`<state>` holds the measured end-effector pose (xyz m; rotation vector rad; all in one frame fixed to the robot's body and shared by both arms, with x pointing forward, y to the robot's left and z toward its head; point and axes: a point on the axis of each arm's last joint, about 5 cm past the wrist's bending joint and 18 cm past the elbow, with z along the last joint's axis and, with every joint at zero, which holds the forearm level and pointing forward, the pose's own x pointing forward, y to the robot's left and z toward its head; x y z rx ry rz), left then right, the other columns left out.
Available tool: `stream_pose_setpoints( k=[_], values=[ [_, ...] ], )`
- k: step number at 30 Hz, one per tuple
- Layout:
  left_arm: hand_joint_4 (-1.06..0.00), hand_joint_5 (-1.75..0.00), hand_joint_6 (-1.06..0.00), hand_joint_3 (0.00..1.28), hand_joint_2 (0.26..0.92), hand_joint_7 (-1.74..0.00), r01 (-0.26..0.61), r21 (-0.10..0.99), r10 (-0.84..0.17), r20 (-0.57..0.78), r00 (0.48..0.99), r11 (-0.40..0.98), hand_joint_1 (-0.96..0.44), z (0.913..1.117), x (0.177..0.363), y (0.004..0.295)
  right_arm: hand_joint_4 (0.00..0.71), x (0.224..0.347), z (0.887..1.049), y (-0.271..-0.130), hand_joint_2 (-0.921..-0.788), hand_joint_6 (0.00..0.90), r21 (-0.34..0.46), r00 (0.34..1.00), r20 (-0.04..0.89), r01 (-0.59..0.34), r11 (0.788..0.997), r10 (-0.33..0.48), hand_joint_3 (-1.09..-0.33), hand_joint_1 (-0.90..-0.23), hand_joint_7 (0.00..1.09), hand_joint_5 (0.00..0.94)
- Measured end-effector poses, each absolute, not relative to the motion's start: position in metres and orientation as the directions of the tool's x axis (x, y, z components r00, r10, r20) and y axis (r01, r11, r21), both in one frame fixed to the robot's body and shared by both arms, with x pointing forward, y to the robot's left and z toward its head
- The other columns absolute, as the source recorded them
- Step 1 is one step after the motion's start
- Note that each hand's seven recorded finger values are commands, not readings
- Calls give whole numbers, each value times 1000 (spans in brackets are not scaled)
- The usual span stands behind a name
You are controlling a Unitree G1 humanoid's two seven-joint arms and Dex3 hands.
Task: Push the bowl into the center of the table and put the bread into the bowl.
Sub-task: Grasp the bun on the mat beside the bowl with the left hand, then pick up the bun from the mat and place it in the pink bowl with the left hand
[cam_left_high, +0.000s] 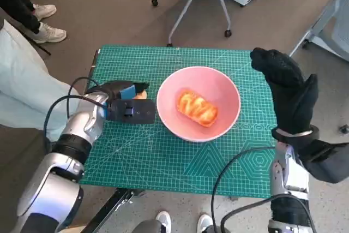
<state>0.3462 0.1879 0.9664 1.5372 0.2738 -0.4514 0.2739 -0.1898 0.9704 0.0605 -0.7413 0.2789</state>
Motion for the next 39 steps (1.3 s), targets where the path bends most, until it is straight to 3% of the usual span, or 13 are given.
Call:
stream_pose_setpoints(
  k=[3, 9, 17, 28, 34, 39],
  values=[
    [-658, -1232, -667, 85, 912, -758, 437, 899, -107, -439, 892, -44, 109, 969, 347, 188, 235, 274, 970, -190, -921, 143, -44, 703, 674, -272, 961, 229, -766, -677, 531, 2],
    [-660, -1262, -682, 79, 909, -1016, 428, 903, -116, -430, 895, -41, 13, 972, 348, 190, 234, 274, 970, -190, -921, 142, -43, 703, 673, -272, 961, 229, -767, -678, 531, 1],
    [-684, -1271, -700, 67, 908, -991, 364, 931, -165, -355, 920, 27, 3, 993, 343, 197, 234, 274, 969, -190, -921, 141, -40, 708, 668, -273, 961, 229, -765, -675, 532, 1],
    [-758, -1135, -695, 47, 900, -1052, 141, 972, -271, -87, 959, 187, 3, 1042, 324, 196, 235, 275, 970, -189, -921, 140, -39, 705, 670, -276, 960, 231, -765, -666, 533, 1],
    [-797, -1059, -692, 37, 896, -1088, 32, 965, -336, 59, 940, 259, 3, 1061, 306, 190, 238, 275, 971, -189, -921, 140, -33, 703, 673, -281, 959, 230, -765, -666, 534, 2],
    [-845, -1000, -707, 25, 888, -1076, -38, 953, -414, 166, 895, 300, 3, 1072, 288, 178, 237, 275, 971, -189, -921, 138, -31, 702, 674, -284, 958, 230, -767, -665, 535, 2]
  ],
)
